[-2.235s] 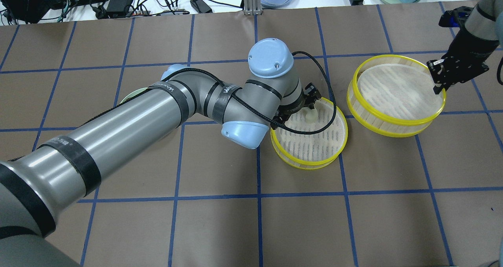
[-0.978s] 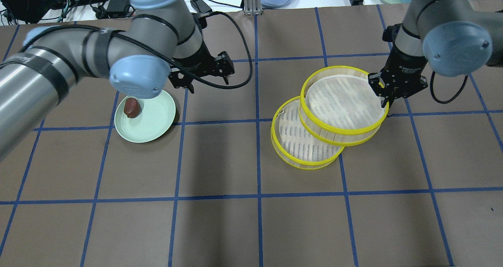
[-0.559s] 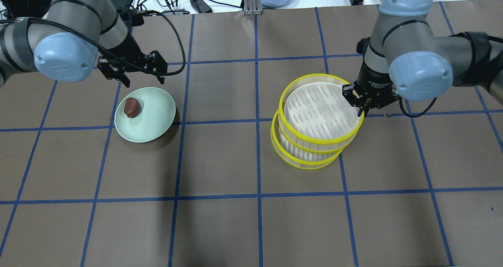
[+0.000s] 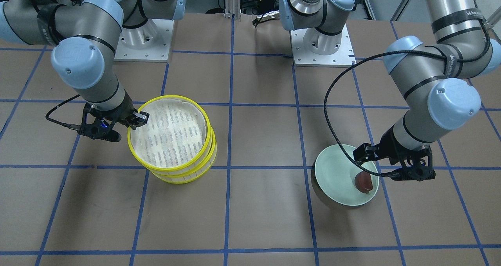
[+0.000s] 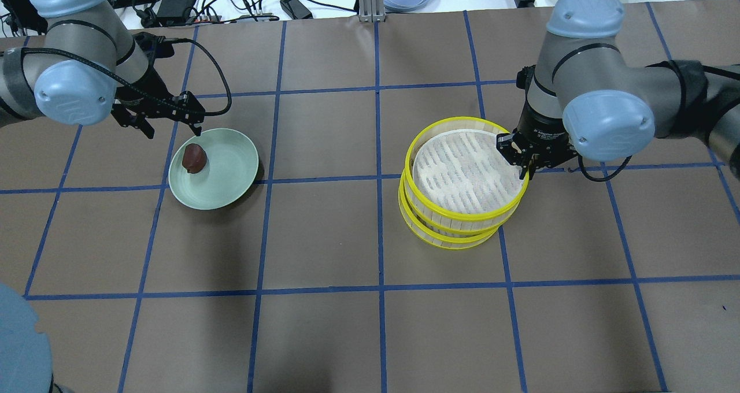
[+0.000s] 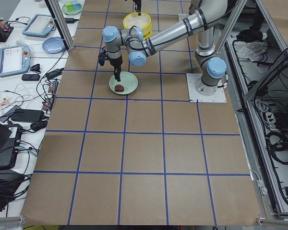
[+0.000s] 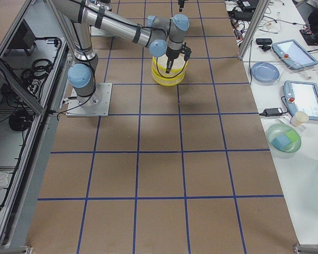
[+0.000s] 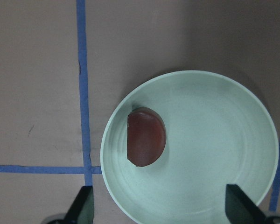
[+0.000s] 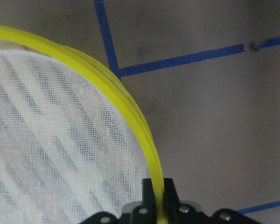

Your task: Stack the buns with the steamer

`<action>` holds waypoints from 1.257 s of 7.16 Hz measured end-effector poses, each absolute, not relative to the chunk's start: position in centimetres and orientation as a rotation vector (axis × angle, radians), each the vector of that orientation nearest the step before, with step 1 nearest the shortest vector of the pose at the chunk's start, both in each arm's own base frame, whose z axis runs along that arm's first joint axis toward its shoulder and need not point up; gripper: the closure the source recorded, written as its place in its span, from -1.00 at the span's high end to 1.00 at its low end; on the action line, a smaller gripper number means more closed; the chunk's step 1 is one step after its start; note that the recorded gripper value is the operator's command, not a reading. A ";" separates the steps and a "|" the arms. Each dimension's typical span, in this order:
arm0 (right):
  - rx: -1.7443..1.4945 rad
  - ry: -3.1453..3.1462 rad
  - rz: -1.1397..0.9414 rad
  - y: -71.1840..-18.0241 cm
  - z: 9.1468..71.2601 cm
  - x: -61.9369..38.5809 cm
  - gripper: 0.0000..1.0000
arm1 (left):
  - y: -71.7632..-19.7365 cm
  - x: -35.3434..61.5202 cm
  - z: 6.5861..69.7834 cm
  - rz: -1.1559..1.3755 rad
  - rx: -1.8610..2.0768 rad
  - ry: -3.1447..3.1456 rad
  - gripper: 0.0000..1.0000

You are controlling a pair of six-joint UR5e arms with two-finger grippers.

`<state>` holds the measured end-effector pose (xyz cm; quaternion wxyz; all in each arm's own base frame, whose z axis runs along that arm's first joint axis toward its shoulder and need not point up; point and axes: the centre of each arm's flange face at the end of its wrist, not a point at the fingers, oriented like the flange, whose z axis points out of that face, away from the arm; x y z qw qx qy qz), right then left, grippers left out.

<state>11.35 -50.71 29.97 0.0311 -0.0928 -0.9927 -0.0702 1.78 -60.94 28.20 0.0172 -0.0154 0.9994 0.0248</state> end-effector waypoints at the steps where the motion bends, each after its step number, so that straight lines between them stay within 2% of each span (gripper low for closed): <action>1: -0.283 -3.060 -0.207 -50.7 29.9 11.5 -1.00 | -61.4 2.0 26.8 0.084 -0.048 3.105 0.85; 5: -0.268 -3.067 -0.176 -51.1 29.4 11.9 -1.00 | -62.0 2.3 21.1 0.139 -0.060 3.112 0.85; 6: -0.253 -3.067 -0.182 -50.9 29.2 12.3 -1.00 | -61.9 2.3 20.2 0.154 -0.068 3.114 0.52; 7: -0.234 -3.063 -0.185 -50.8 29.2 12.8 -1.00 | -61.8 2.3 19.8 0.153 -0.080 3.114 0.03; 8: -0.221 -3.058 -0.184 -50.6 29.2 13.1 -1.00 | -61.8 2.2 19.6 0.152 -0.087 3.116 -0.15; 9: -0.213 -3.057 -0.178 -50.6 29.3 13.2 -1.00 | -61.9 2.2 19.6 0.152 -0.089 3.116 -0.48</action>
